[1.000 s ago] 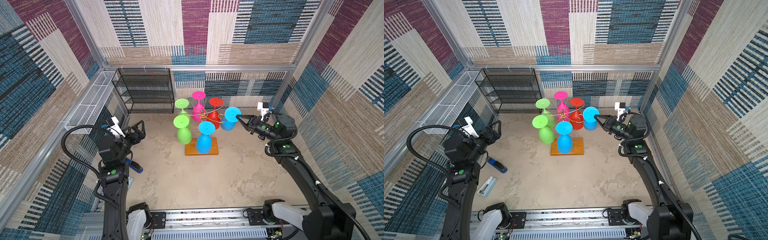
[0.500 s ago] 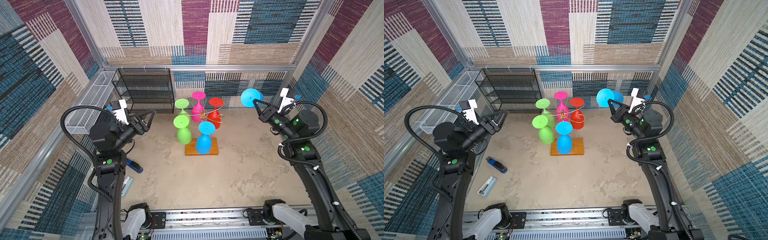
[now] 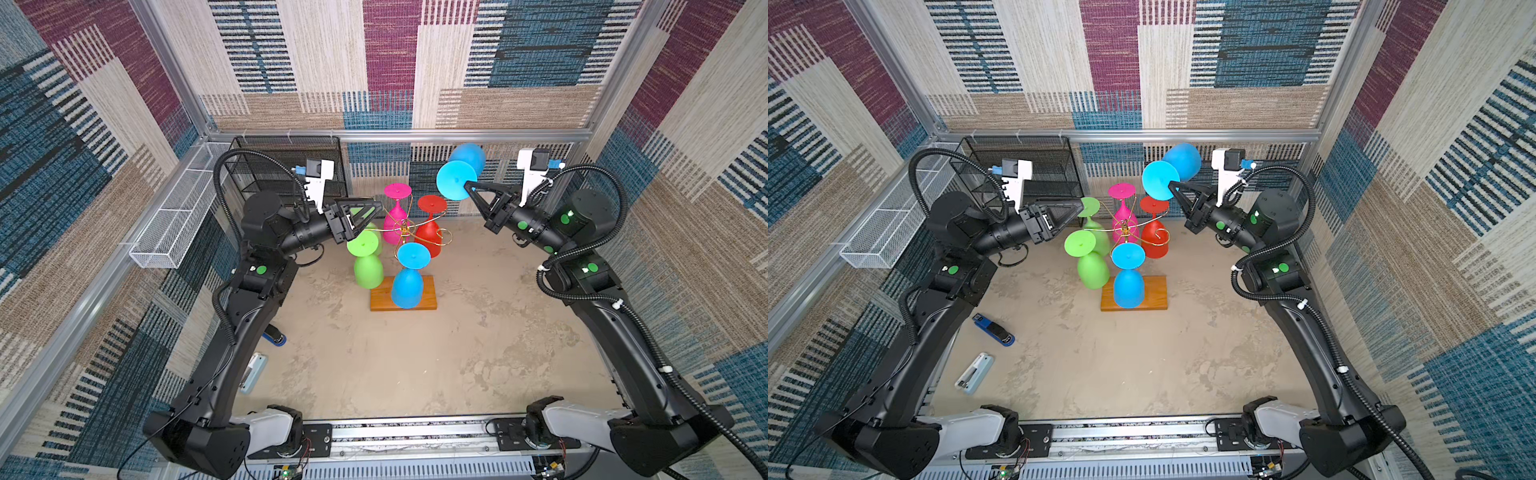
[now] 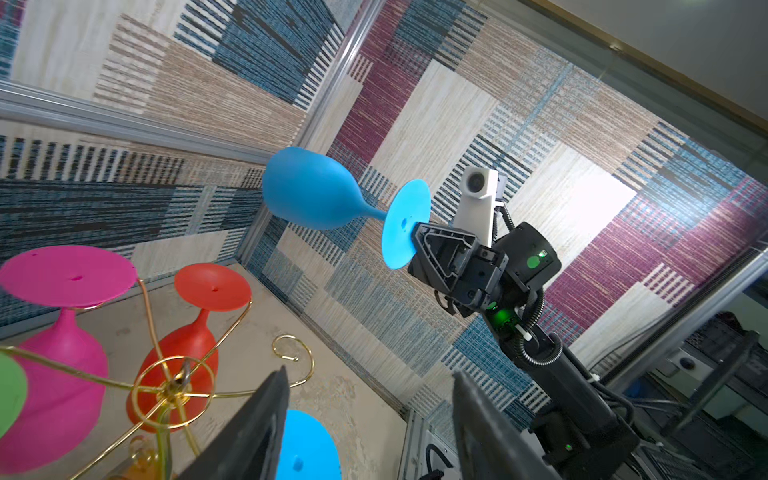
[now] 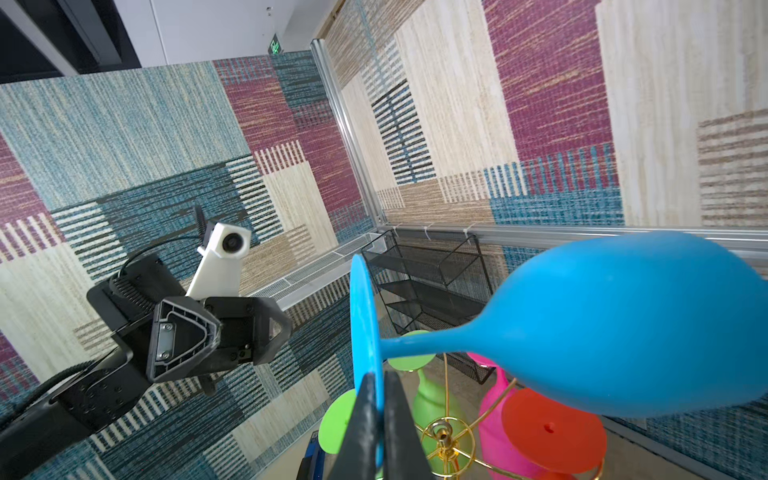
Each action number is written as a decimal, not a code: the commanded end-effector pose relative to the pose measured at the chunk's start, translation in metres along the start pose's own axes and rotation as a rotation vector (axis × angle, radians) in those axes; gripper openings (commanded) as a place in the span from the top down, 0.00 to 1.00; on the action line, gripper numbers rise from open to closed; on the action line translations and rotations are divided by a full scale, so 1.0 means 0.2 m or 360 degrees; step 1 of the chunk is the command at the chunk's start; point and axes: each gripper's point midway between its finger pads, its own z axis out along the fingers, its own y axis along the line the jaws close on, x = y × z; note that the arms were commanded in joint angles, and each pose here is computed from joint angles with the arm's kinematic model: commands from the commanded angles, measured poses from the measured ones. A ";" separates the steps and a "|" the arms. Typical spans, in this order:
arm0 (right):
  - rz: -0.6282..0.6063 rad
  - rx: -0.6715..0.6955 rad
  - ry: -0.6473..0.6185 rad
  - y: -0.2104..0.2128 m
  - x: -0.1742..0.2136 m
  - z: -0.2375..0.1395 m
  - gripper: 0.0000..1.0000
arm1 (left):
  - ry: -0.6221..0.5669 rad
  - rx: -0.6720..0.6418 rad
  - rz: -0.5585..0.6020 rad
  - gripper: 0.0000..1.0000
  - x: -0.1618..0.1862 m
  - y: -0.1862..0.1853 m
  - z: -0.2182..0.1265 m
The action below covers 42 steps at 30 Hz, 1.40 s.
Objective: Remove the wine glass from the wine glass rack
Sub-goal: 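Lift the blue glass up off the rack with the right gripper while left gripper approaches, then grasp the blue glass foot with the left gripper beside the right gripper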
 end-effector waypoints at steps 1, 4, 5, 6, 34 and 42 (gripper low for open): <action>-0.0060 -0.0112 -0.0009 0.08 0.00 0.02 1.00 | -0.0012 0.0111 0.0061 0.35 -0.03 -0.06 0.07; -0.0051 -0.0196 0.0014 0.14 0.03 0.05 1.00 | 0.0023 0.0160 0.0045 0.35 -0.01 -0.07 0.13; -0.0042 -0.0220 0.0023 0.16 0.04 0.06 1.00 | 0.0030 0.0172 0.0042 0.35 -0.01 -0.08 0.14; -0.0036 -0.0245 0.0030 0.18 0.05 0.07 1.00 | 0.0030 0.0173 0.0039 0.35 -0.01 -0.08 0.16; 0.0069 -0.0386 0.0062 0.27 0.14 0.21 1.00 | 0.0054 0.0482 -0.0087 0.82 0.00 -0.18 0.26; 0.0073 -0.0360 0.0060 0.26 0.13 0.21 0.99 | 0.0010 0.0477 -0.0071 1.00 -0.04 -0.22 0.23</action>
